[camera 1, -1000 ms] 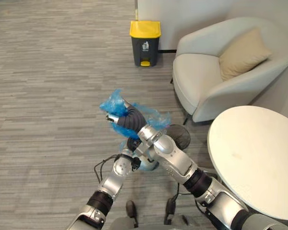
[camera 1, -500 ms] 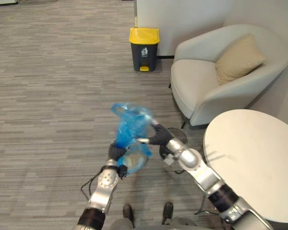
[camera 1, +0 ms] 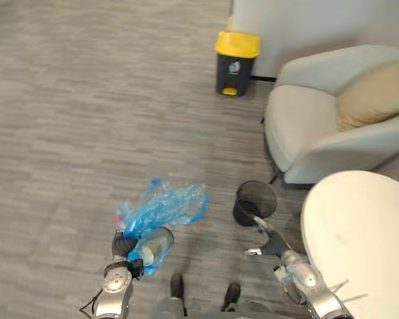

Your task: Gather rubbish on tea table into small bin, then transfer packed bag to large trash can.

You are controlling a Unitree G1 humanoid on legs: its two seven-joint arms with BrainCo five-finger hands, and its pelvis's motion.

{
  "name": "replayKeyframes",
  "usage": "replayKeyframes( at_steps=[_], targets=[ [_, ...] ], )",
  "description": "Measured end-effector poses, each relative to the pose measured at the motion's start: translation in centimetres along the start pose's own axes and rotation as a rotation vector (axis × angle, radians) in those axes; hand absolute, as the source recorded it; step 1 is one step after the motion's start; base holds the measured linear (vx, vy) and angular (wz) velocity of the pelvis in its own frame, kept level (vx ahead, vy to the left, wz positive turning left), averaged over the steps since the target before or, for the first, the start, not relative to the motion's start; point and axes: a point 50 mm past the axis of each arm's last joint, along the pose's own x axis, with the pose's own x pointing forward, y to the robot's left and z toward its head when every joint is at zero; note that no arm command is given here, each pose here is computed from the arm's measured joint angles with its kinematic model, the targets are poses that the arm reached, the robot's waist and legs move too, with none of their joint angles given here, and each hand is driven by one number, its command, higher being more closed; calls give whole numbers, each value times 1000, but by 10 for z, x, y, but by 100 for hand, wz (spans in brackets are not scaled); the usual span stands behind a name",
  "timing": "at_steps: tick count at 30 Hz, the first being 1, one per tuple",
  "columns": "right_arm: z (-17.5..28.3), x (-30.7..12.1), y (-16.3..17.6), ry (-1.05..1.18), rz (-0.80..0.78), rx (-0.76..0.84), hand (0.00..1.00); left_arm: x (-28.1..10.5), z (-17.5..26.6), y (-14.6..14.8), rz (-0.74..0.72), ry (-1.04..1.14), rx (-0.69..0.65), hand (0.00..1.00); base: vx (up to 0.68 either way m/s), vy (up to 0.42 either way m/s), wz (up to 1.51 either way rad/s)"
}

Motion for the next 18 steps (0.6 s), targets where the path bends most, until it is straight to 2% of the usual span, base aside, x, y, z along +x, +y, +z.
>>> replayKeyframes(
  at_steps=[4, 9, 15, 18],
  targets=[
    [-5, 7, 12, 53, -21, 69, 0, -19, -38, 19, 45, 150, 4, 100, 102, 86, 7],
    [-22, 6, 15, 163, -74, 140, 0, -38, -62, 31, 55, 247, 8, 100, 86, 133, 7],
    [-25, 4, 16, 176, -103, 187, 0, -23, -41, 29, 26, 168, 27, 100, 208, 33, 45],
    [-26, 4, 12, 177, -141, 212, 0, -3, -17, 15, -11, 86, 19, 100, 341, -116, 73]
  ],
)
